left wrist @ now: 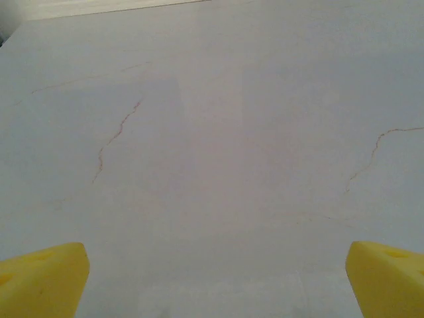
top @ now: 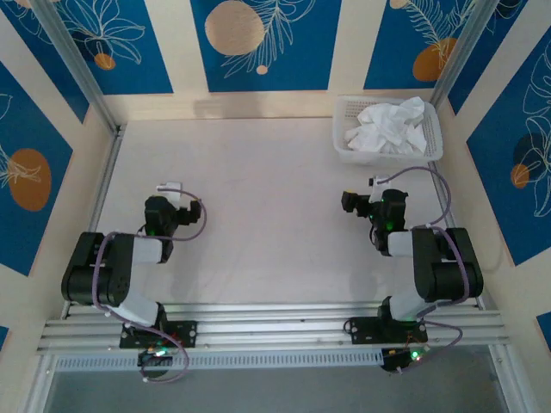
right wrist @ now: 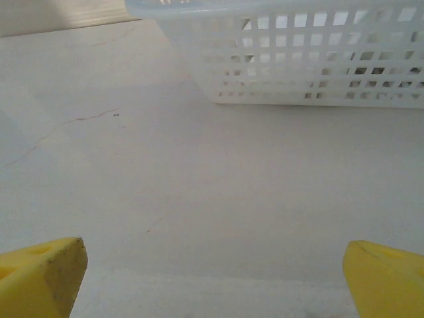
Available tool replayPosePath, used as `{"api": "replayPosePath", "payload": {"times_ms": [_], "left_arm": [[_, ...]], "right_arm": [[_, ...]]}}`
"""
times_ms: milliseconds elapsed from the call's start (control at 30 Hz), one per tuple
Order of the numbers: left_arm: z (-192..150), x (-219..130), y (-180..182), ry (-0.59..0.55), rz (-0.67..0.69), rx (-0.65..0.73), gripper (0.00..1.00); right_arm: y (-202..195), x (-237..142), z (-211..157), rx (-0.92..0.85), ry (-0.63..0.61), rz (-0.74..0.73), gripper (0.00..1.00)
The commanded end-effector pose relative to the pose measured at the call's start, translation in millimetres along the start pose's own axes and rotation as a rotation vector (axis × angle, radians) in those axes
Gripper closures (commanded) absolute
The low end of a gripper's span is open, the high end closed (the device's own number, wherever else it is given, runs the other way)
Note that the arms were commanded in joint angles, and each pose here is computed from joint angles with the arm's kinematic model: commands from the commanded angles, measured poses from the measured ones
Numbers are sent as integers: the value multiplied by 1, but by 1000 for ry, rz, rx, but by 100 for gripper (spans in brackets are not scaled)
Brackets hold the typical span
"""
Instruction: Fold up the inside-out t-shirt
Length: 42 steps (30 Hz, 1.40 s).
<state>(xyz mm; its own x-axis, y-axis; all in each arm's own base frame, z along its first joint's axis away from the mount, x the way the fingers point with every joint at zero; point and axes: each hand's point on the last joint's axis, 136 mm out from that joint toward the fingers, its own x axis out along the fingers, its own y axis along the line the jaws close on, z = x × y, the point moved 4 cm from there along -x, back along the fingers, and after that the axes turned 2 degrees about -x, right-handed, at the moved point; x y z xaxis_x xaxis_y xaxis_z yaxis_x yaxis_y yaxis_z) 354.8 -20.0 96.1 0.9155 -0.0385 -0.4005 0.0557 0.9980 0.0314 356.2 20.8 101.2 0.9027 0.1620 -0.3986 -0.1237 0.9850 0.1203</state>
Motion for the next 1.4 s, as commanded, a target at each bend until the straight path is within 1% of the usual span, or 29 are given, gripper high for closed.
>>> {"api": "replayPosePath", "payload": {"times_ms": [0, 633, 733, 833, 867, 933, 1000, 1033, 1100, 1167, 1267, 1367], "left_arm": [[9, 2, -4, -19, -24, 13, 1], [9, 1, -3, -19, -25, 13, 1], [15, -3, -4, -35, -26, 18, 1], [33, -23, -5, -20, 9, 14, 1], [43, -35, -7, -25, 30, 2, 1], [61, -59, -15, -66, 29, -32, 1], [79, -84, -22, -84, 15, -120, 1], [85, -93, -25, -79, -8, -157, 1], [97, -111, -39, -70, -92, -229, 1], [103, -122, -56, -55, -190, -259, 1], [108, -133, -77, -11, -293, -268, 1], [109, -139, -91, 30, -358, -253, 1]], "right_arm": [[5, 1, 9, -33, -25, 36, 1], [4, 0, 9, -19, -27, 53, 1], [4, -3, 13, -20, -34, 42, 1], [4, -20, 38, -4, -15, -42, 1], [5, -30, 52, 50, -3, -79, 1], [6, -50, 78, 212, 28, -104, 1], [7, -64, 107, 369, 79, -117, 1], [7, -65, 120, 409, 104, -114, 0], [6, -56, 149, 471, 167, -118, 0], [-3, -38, 173, 516, 224, -158, 0], [-31, 4, 201, 587, 274, -237, 0], [-61, 60, 210, 628, 320, -310, 0]]}}
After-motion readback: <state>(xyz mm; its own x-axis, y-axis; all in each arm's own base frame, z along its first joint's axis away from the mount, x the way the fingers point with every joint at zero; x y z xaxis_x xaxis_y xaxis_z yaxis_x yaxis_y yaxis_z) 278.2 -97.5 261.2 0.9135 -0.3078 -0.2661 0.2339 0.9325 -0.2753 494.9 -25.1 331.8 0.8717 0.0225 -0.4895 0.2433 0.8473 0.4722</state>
